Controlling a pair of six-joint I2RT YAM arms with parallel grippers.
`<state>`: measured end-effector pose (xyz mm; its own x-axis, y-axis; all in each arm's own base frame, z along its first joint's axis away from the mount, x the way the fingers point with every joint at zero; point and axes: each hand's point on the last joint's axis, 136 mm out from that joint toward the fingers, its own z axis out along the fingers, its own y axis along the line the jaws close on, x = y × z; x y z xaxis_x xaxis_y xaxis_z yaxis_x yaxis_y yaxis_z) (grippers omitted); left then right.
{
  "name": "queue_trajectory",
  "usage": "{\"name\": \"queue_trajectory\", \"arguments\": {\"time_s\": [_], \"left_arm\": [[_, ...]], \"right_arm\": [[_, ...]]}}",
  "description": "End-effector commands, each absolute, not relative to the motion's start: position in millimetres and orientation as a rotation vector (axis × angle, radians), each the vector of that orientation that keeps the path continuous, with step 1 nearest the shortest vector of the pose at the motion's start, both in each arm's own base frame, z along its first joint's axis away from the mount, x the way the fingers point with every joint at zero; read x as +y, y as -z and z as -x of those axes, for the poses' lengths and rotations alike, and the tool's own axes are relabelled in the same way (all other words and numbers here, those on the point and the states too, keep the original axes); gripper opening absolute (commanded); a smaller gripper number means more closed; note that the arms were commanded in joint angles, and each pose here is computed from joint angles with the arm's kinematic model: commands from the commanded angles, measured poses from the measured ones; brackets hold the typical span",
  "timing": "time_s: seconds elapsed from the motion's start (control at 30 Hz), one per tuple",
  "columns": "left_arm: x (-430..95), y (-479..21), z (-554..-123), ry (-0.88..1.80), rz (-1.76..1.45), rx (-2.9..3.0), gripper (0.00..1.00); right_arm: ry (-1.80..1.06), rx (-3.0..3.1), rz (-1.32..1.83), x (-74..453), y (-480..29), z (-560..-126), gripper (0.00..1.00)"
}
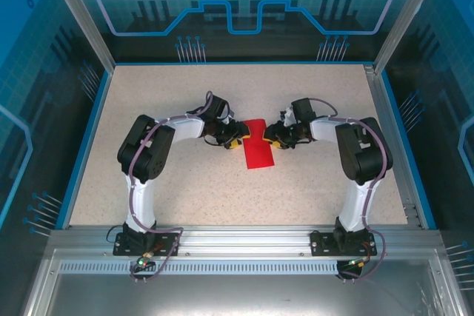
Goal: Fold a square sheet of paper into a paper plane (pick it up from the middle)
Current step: Fold the triangle a second time at the center of the table.
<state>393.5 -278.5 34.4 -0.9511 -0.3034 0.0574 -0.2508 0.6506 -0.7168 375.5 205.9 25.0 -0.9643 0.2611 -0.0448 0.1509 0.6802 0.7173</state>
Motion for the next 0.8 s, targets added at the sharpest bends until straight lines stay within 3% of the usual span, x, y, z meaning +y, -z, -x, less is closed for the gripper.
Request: {"name": "queue_trajectory", "arguments": {"time_s": [0.0,0.43,0.77], "left_arm": [[-284,-38,-393,1.214,0.463,2.812,0.51],[-296,-42,-390,1.267,0.435,2.803,0.49],[-306,-47,-395,1.379,0.457,2.751,0.39]], "right_arm": [[-1.168,2.78,-0.476,198,-23,-360,0.41],[-1.13,2.827,-0.452,198,-19,-350,0.4],[-1.123,2.844,-0.438,197,-15,-345,0.4]]}}
